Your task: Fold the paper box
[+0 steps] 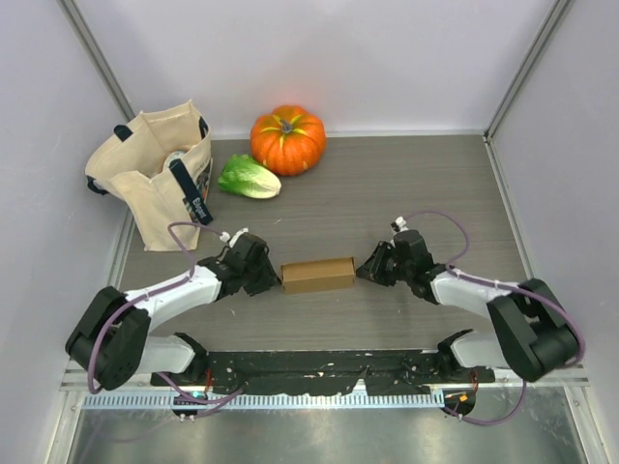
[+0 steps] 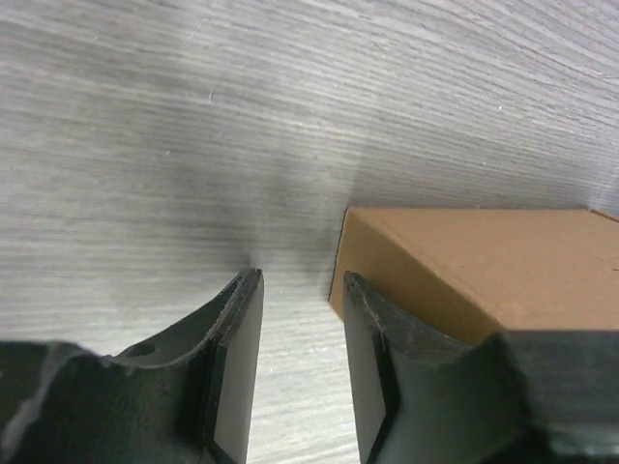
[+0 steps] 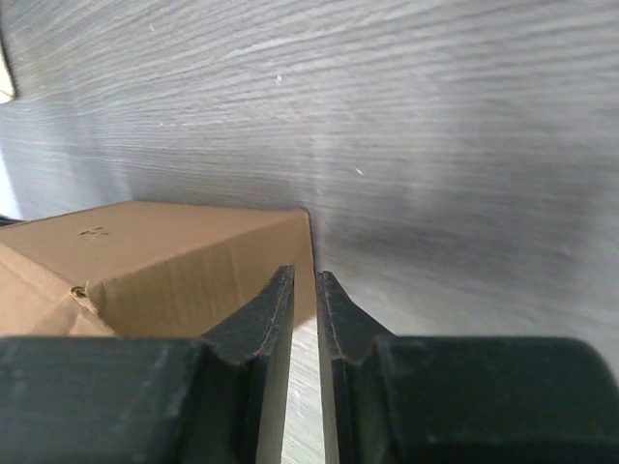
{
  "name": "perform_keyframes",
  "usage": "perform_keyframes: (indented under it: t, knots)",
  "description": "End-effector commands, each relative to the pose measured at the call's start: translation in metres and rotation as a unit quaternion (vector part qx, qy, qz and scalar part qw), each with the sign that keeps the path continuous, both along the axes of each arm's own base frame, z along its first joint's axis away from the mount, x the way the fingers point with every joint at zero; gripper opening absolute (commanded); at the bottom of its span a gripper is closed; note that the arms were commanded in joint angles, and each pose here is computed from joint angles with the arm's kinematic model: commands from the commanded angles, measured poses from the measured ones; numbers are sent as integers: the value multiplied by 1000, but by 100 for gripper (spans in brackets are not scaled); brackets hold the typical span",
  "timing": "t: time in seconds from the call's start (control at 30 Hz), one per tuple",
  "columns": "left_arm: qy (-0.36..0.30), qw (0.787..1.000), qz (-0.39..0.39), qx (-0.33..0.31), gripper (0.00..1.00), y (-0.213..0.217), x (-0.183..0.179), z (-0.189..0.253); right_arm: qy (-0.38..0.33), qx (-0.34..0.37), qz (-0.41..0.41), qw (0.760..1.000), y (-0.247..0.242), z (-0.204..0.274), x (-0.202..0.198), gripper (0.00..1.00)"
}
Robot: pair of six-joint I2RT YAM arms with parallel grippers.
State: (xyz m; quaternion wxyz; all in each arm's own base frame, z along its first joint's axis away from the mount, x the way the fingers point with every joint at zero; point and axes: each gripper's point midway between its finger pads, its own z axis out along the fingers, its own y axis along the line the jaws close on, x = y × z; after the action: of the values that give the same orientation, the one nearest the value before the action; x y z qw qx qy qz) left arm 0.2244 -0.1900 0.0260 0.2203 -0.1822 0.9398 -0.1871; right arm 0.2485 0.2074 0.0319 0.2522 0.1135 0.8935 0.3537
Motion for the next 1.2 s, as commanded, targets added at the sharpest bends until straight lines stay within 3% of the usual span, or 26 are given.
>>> perform_keyframes:
  t: [0.0, 0.1, 0.23, 0.43, 0.57, 0.8, 1.07, 1.17]
  knots:
    - [-19, 1000, -1, 6, 48, 16, -12, 21, -16, -103, -14, 994, -34, 9, -5, 25]
    - [-28, 1000, -2, -2, 59, 30, -31, 37, -43, -146, -6, 988, -49, 30, -8, 33]
    - [-73, 996, -8, -42, 62, 34, -43, 69, -93, -169, -9, 981, -64, 58, -12, 44]
    - [-164, 974, -81, -135, 63, 6, -42, 115, -276, -83, 49, 956, -29, 126, -19, 47]
    - [-218, 957, -147, -119, 70, -8, -29, 129, -376, -66, 78, 921, -12, 155, -24, 55]
    - [-209, 950, -217, -76, 74, -20, -20, 113, -394, -90, 119, 907, 1, 150, -14, 59]
    - [-196, 950, -234, -59, 75, -26, -11, 100, -369, -98, 107, 918, -2, 131, -10, 71]
    - [-197, 952, -231, -43, 74, -23, -6, 103, -354, -116, 103, 922, -4, 122, -5, 72]
